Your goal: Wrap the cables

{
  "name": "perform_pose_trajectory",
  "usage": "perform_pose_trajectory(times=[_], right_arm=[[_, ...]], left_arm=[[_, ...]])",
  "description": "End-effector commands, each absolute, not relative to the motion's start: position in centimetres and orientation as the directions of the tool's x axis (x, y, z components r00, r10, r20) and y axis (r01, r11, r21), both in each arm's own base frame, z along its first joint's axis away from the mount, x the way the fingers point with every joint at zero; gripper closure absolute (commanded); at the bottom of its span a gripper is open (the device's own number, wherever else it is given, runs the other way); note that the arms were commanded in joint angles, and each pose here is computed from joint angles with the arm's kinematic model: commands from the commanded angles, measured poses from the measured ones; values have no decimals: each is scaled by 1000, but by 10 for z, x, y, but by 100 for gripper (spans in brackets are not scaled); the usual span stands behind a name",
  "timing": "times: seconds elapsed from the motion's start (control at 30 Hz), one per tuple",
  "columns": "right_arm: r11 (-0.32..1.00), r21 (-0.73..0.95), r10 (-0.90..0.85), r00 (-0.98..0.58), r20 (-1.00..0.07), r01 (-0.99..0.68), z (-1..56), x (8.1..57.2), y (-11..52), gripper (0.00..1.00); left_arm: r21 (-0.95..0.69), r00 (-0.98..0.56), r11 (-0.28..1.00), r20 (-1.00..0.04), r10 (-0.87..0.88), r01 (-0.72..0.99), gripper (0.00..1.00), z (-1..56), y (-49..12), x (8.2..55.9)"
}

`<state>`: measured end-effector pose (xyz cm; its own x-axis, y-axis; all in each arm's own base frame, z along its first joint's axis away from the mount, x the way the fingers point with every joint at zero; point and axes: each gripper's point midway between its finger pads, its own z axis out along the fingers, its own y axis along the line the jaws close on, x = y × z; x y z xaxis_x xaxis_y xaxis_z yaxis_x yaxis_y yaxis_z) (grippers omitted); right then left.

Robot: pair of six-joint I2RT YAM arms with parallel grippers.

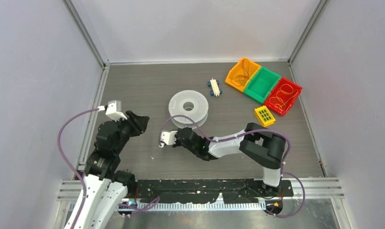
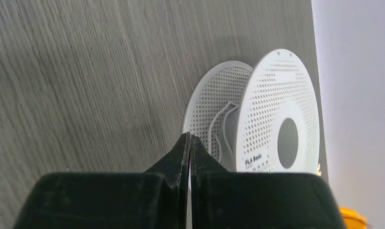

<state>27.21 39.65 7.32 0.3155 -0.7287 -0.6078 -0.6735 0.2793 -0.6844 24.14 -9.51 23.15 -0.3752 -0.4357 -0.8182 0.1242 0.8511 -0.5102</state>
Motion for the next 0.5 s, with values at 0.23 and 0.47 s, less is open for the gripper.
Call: perform_pose_trajectory(times=[0.23,0.47], right_arm=[[85,-808,-853,376,-361,-583,57,307,385,95],[112,-840,-898,309,-314,-530,55,318,361,95]], left_arm=[[-424,-301,905,-868,-395,38,59,235,-66,235],[-445,-300,894,-860,-414,42,59,234,-69,238]])
